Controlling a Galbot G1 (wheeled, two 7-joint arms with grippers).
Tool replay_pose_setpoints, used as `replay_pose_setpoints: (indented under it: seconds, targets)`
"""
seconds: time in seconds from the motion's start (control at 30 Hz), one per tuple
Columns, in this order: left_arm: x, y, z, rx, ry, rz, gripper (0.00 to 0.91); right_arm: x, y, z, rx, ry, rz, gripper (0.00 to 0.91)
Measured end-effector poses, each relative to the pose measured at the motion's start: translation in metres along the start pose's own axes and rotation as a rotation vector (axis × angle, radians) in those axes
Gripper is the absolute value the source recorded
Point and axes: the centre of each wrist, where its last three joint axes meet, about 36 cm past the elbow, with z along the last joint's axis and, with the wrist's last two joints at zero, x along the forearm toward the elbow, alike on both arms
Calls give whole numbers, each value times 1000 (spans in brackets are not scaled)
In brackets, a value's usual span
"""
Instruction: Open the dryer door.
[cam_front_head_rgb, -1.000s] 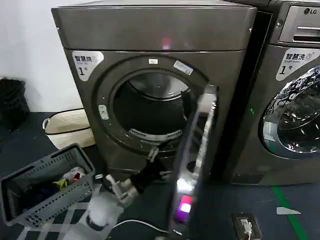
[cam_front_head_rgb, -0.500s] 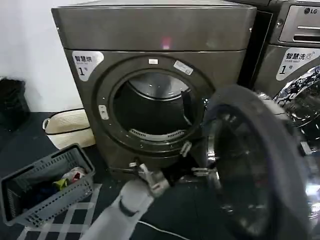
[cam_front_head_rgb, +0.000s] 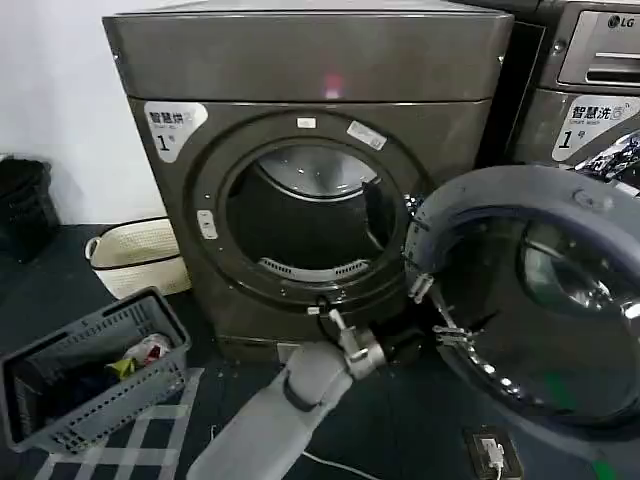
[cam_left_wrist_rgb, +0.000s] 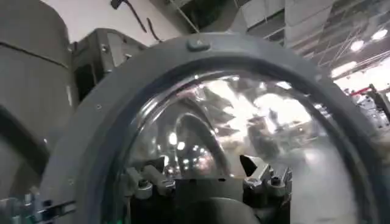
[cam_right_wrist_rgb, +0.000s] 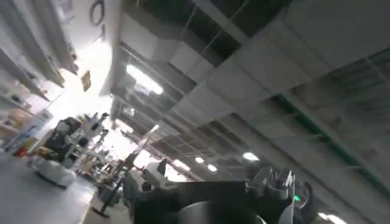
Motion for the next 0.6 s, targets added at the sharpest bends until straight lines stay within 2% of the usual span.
replay_pose_setpoints:
  seconds: [0.33, 0.6]
  targets:
    - [-26, -5, 4, 18, -4, 29, 907, -19, -11, 13, 52, 21, 36, 907]
    - [-43, -13, 7, 37, -6, 41, 907, -26, -21, 16, 61, 27, 55, 907]
